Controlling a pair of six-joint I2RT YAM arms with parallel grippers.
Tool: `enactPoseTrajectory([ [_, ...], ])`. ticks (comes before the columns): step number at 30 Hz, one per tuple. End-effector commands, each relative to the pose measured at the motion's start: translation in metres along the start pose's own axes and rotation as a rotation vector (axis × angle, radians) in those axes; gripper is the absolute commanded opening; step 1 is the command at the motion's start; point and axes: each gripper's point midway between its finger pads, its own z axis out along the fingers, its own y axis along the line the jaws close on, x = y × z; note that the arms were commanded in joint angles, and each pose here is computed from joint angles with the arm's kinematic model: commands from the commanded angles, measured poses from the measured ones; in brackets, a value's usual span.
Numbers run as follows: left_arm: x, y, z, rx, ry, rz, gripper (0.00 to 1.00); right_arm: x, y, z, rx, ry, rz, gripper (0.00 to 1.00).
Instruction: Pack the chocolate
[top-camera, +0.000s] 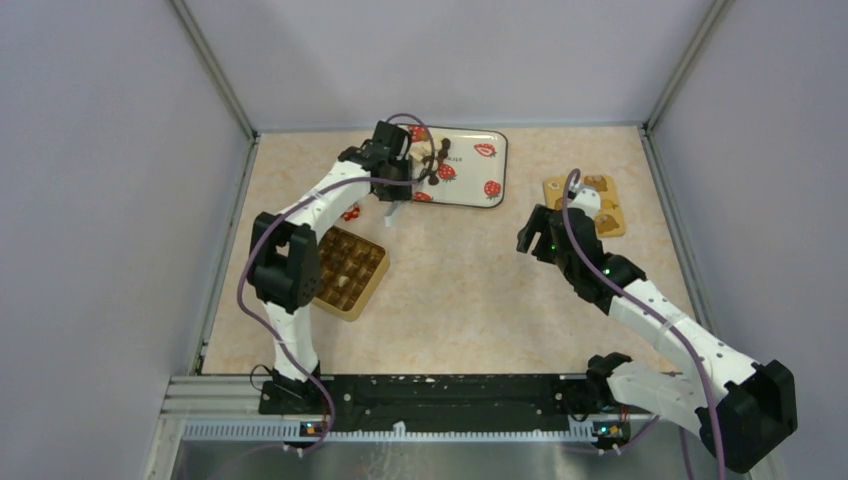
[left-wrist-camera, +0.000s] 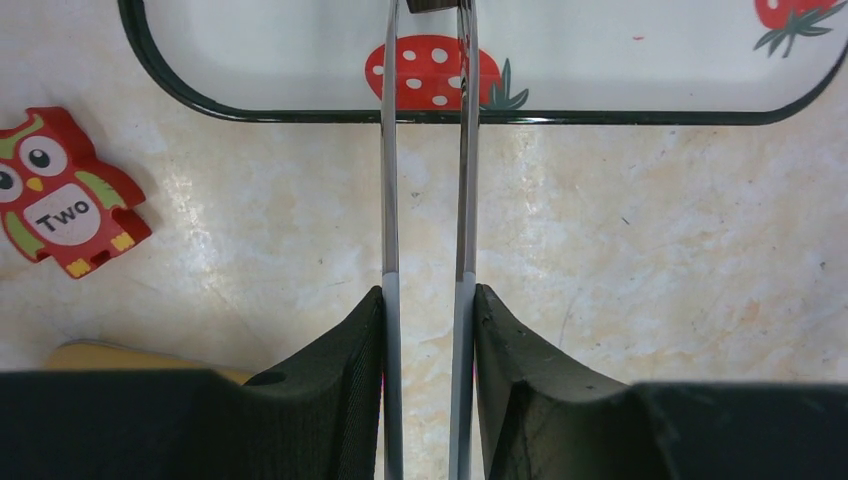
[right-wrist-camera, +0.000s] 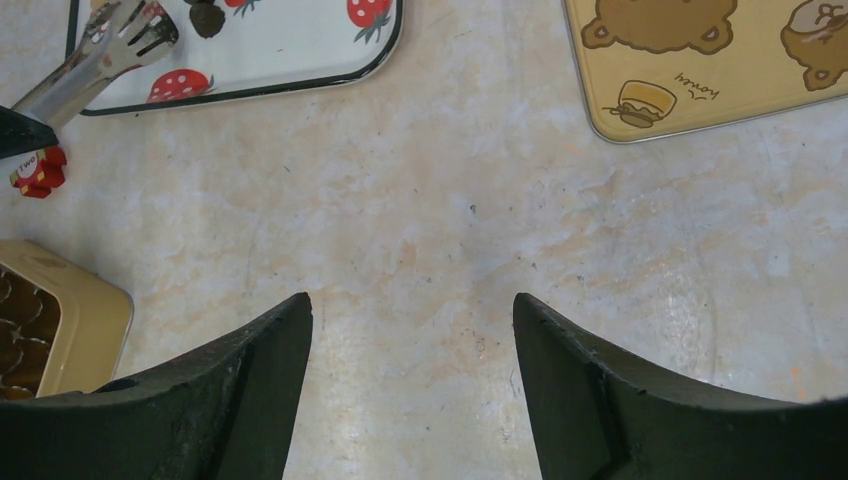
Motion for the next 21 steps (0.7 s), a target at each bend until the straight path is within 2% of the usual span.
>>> enactPoseTrajectory([
  [1,-0.035,-0.014,-0.067,0.060,-0.155,0.009,0.23,-0.023,0.010,-0.006,-0.032,-0.064,0.025,0.72],
  [9,0.008,0.001,-0.130,0.060,-0.127,0.031,0.22,-0.021,0.013,-0.004,-0.044,-0.058,0.027,0.72],
  [15,0.068,0.037,-0.198,-0.035,-0.061,0.039,0.23,-0.020,0.018,0.001,-0.058,-0.054,0.027,0.72],
  [21,0.127,0.056,-0.240,-0.068,0.038,-0.030,0.23,-0.018,0.030,0.009,-0.095,-0.033,0.022,0.72],
])
